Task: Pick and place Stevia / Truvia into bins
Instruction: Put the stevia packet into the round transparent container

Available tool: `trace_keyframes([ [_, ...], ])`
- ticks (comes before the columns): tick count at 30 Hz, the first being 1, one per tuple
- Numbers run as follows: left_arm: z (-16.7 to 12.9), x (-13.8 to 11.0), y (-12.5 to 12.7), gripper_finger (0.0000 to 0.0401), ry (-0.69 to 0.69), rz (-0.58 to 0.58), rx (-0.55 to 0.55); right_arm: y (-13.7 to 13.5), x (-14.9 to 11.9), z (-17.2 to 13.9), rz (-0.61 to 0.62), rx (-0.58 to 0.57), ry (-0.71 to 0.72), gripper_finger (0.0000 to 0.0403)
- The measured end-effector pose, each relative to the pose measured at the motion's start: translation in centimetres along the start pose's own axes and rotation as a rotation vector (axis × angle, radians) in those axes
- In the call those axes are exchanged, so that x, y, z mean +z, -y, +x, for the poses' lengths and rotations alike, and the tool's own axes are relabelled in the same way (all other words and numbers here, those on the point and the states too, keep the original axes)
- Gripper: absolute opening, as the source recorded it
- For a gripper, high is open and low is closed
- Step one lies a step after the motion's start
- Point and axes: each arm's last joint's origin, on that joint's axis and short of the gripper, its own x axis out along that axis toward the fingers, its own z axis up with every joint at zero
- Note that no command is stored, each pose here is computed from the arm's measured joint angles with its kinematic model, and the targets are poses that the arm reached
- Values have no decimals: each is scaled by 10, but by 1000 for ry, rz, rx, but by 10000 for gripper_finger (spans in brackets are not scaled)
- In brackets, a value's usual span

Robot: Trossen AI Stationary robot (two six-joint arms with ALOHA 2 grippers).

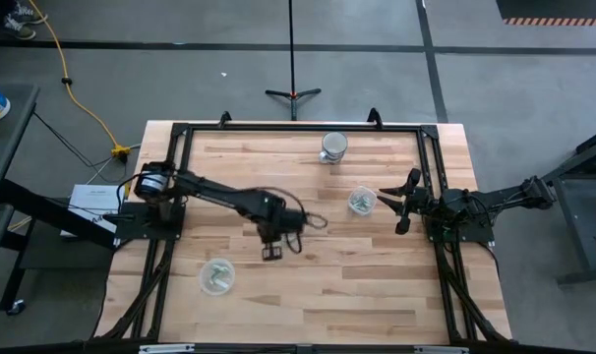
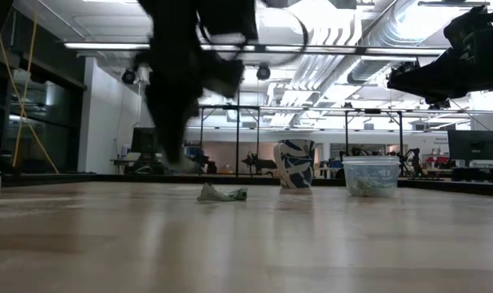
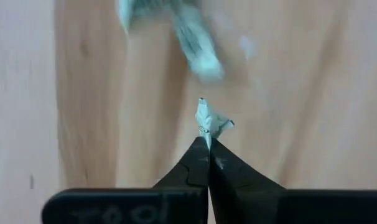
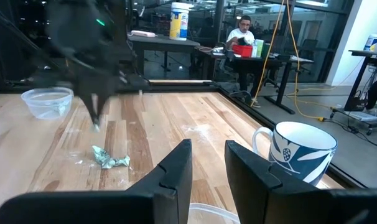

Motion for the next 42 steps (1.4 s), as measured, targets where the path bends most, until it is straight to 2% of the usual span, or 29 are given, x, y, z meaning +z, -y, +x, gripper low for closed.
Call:
trace_keyframes([
  [3, -17, -6, 26, 23, -49, 13, 3, 0, 0, 0, 0, 2, -2, 87],
  [5, -25, -20, 42, 23, -133, 8, 23, 0, -1, 0, -2, 3, -8, 87],
  [7, -28, -30, 61, 23, -159, 13, 33, 0, -1, 0, 2, 4, -9, 87],
  [10, -30, -56, 81, 29, -298, -5, 68, 0, -1, 0, 3, 4, -8, 87],
  [14, -35, -84, 104, 30, -403, -47, 147, 0, 0, 0, 5, 3, -2, 87],
  [20, -37, -101, 131, 28, -334, 1, 129, 0, 4, 0, 19, -1, 34, 87],
  [23, -37, -106, 135, 68, -269, -75, 214, 0, 5, 0, 25, -1, 45, 87],
  [28, -39, -109, 130, 155, -290, -120, 277, 0, 5, 0, 26, -1, 48, 87],
  [32, -39, -104, 125, 209, -257, -109, 312, 0, 5, 0, 26, -1, 48, 87],
  [35, -37, -86, 115, 237, -82, -89, 369, 0, 5, 0, 13, -1, 48, 87],
  [42, -26, -17, 81, 263, 248, -39, 241, 0, 5, 0, 16, 2, 49, 87],
])
